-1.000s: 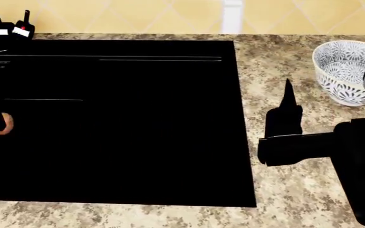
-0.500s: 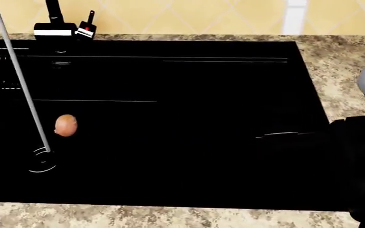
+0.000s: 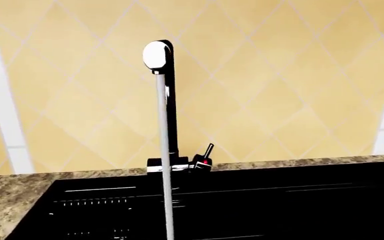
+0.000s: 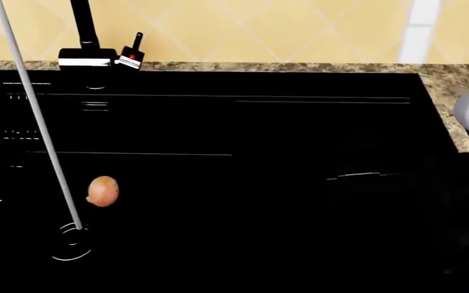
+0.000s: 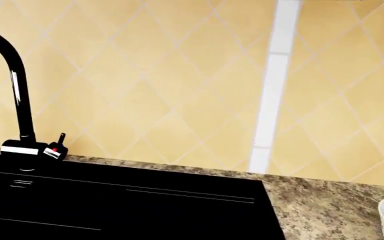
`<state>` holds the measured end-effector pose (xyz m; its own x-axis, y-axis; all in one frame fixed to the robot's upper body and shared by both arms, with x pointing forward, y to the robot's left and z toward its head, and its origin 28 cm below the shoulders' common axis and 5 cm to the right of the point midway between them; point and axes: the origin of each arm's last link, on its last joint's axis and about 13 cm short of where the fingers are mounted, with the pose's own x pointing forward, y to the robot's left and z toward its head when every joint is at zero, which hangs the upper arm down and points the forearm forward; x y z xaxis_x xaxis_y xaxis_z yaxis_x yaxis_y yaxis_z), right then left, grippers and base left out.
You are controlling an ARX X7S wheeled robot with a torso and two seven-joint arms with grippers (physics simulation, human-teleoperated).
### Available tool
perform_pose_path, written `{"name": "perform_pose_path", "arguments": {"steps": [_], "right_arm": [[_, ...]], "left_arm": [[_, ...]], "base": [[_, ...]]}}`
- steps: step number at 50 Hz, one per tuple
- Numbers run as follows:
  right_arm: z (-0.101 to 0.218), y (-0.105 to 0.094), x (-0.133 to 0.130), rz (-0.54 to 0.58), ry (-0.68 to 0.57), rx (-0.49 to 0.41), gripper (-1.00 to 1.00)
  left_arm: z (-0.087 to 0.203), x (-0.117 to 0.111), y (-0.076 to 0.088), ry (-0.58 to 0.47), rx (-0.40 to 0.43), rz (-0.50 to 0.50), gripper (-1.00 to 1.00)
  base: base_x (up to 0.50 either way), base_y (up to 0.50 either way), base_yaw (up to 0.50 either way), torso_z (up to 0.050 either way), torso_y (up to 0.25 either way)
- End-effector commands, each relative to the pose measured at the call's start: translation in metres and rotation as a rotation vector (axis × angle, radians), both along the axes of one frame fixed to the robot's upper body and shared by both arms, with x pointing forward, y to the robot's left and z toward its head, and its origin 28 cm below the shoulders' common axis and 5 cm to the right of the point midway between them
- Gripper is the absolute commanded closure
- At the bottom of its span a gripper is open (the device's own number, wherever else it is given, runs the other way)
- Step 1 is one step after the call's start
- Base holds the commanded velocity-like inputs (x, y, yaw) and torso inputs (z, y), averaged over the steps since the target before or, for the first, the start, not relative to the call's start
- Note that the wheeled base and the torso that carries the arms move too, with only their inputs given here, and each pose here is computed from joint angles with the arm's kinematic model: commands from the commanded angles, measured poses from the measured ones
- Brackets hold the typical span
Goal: Pick the broccolis and asparaguss from the sink and place them in one bowl. Place the onion in the other bowl. Then turn off the sink faucet.
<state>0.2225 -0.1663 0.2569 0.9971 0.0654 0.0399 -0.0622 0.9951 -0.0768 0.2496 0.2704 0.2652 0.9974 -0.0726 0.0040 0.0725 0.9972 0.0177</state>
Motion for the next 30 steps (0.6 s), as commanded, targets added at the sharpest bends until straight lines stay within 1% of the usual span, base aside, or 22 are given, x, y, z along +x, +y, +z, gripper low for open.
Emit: {"name": "perform_pose_path", "arguments": {"steps": [1,11,21,24,28,30], "right_arm": [[-0.0042,-0.0008,0.0005,0.003,-0.007,0.008,-1.00],[-0.0052,-0.0019,-0.0007,0.001,-0.013,0.005,-1.00],[-0.0074,-0.0021,-0.0001,-0.004,-0.002,0.014,-1.00],[-0.0063,-0.0021,0.0000,-0.003,0.001,0.016,-1.00],[-0.0068,-0.0014,-0.0002,0.001,0.000,0.017,-1.00],[-0.0068,-0.0011,-0.0002,0.002,0.000,0.016,-1.00]], "left_arm": [[0.0010,-0.0007,-0.0023,-0.001,-0.005,-0.022,-1.00],[-0.0004,-0.0013,-0.0072,0.002,-0.004,-0.028,-1.00],[-0.0027,-0.0029,-0.0087,0.004,-0.006,-0.030,-1.00],[-0.0038,-0.0043,-0.0099,0.002,-0.004,-0.030,-1.00],[-0.0021,-0.0040,-0.0041,0.002,-0.004,-0.024,-1.00],[-0.0022,-0.0041,-0.0037,0.002,-0.001,-0.023,-1.00]], "base": [[0.35,0.16,0.00,0.000,0.000],[0.36,0.05,0.00,0.000,0.000],[0.40,-0.07,0.00,0.000,0.002],[0.22,0.00,0.00,0.000,0.000],[0.01,0.00,0.00,0.000,0.000],[0.00,0.00,0.00,0.000,0.000]]}}
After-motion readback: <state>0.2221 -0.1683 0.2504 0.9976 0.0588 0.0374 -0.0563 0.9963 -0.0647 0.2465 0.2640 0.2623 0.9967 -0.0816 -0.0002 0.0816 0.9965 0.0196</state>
